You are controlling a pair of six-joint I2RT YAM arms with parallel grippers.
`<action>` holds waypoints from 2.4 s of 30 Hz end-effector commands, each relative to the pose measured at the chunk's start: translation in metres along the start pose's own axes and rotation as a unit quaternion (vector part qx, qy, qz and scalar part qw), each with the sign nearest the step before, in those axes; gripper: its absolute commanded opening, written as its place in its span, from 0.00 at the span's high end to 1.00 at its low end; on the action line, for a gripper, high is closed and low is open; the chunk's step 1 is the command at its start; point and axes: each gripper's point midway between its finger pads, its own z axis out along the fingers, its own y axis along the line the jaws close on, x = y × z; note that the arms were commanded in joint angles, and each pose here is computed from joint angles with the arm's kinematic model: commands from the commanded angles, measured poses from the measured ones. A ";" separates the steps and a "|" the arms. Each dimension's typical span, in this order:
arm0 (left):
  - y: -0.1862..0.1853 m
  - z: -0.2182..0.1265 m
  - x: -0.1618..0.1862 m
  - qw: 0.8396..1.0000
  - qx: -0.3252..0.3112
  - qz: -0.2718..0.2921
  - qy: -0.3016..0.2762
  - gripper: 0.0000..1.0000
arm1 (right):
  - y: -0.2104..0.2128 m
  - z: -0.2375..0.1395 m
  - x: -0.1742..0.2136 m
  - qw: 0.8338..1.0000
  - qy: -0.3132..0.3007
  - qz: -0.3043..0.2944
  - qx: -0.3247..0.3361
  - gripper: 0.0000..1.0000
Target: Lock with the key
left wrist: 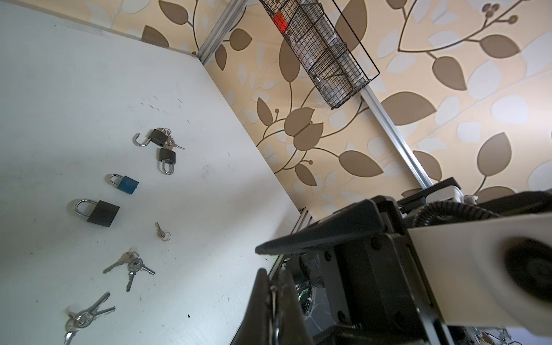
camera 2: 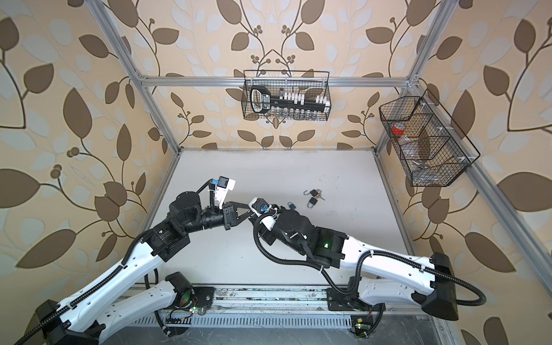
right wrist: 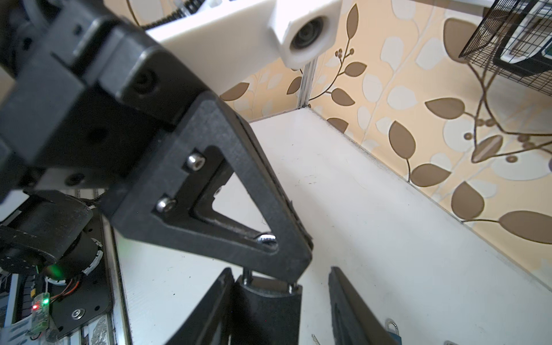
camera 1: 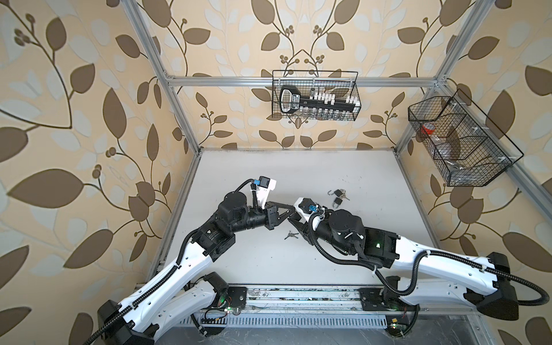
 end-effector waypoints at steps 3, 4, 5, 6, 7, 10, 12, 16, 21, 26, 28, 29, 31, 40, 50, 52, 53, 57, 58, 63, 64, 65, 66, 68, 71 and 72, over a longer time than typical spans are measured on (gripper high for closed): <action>-0.026 -0.007 -0.014 0.999 0.032 0.030 -0.019 1.00 | -0.010 0.000 -0.005 1.000 0.006 -0.013 0.026 0.45; -0.026 -0.008 -0.013 0.999 0.032 0.031 -0.019 1.00 | -0.009 -0.001 -0.005 1.000 0.006 -0.013 0.025 0.45; -0.026 -0.007 -0.013 0.999 0.032 0.029 -0.019 1.00 | -0.009 0.000 -0.004 1.000 0.008 -0.013 0.026 0.44; -0.026 -0.008 -0.014 0.999 0.031 0.030 -0.021 1.00 | -0.008 0.001 -0.002 1.000 0.011 -0.014 0.024 0.44; -0.026 -0.008 -0.014 0.999 0.031 0.030 -0.022 1.00 | -0.007 0.002 -0.001 1.000 0.014 -0.014 0.022 0.44; -0.025 -0.008 -0.015 0.999 0.030 0.029 -0.023 1.00 | -0.004 0.004 0.001 1.000 0.018 -0.014 0.015 0.42; -0.026 -0.009 -0.015 0.999 0.031 0.030 -0.024 1.00 | -0.003 0.004 0.002 1.000 0.018 -0.011 0.013 0.42; -0.026 -0.009 -0.014 0.999 0.030 0.028 -0.025 1.00 | -0.003 0.004 0.002 1.000 0.017 -0.007 0.013 0.46; -0.023 -0.009 -0.014 0.999 0.027 0.027 -0.026 1.00 | -0.003 0.000 -0.004 1.000 0.002 0.001 0.009 0.51; -0.023 -0.008 -0.014 0.999 0.026 0.025 -0.025 1.00 | -0.002 -0.003 -0.005 1.000 -0.005 0.005 0.002 0.59; -0.022 -0.007 -0.014 0.999 0.025 0.024 -0.025 1.00 | -0.002 -0.003 -0.005 1.000 -0.006 0.007 0.001 0.64; -0.022 -0.007 -0.014 0.999 0.024 0.024 -0.025 1.00 | -0.001 -0.004 -0.006 1.000 -0.008 0.009 -0.001 0.67; -0.021 -0.006 -0.014 0.999 0.023 0.022 -0.025 1.00 | 0.000 -0.005 -0.006 1.000 -0.012 0.010 -0.006 0.76; -0.014 -0.018 -0.028 0.997 -0.036 0.044 -0.049 0.49 | -0.015 -0.021 -0.004 0.999 -0.031 0.035 0.021 1.00; 0.080 -0.055 -0.027 0.946 -0.319 0.011 -0.057 0.01 | -0.048 -0.016 0.048 0.992 0.026 0.112 0.045 1.00; 0.094 -0.057 -0.018 0.936 -0.350 0.005 -0.038 0.01 | -0.054 -0.006 0.063 0.989 0.057 0.132 0.040 1.00; 0.101 -0.057 -0.013 0.932 -0.361 0.000 -0.029 0.01 | -0.056 -0.001 0.071 0.987 0.075 0.140 0.036 1.00; 0.119 -0.054 0.000 0.922 -0.388 -0.002 -0.003 0.01 | -0.058 0.017 0.096 0.980 0.123 0.157 0.029 1.00; 0.123 -0.055 0.002 0.918 -0.397 0.001 0.003 0.01 | -0.059 0.022 0.102 0.977 0.132 0.164 0.028 1.00; 0.142 -0.061 0.009 0.898 -0.440 -0.001 0.013 0.01 | -0.061 0.048 0.129 0.966 0.180 0.185 0.018 1.00; 0.144 -0.063 0.010 0.896 -0.444 -0.007 0.007 0.01 | -0.061 0.052 0.132 0.964 0.187 0.187 0.017 1.00; 0.147 -0.062 0.012 0.896 -0.444 -0.011 0.000 0.01 | -0.061 0.058 0.137 0.962 0.196 0.191 0.017 1.00; 0.149 -0.061 0.012 0.898 -0.440 -0.015 -0.009 0.01 | -0.061 0.062 0.139 0.961 0.199 0.193 0.016 1.00; 0.152 -0.059 0.014 0.901 -0.431 -0.031 -0.030 0.01 | -0.061 0.071 0.147 0.957 0.210 0.198 0.016 1.00; 0.154 -0.054 0.016 0.909 -0.414 -0.035 -0.046 0.01 | -0.061 0.084 0.159 0.952 0.229 0.202 0.016 1.00; 0.155 -0.053 0.016 0.910 -0.411 -0.025 -0.044 0.01 | -0.061 0.088 0.162 0.951 0.235 0.202 0.016 1.00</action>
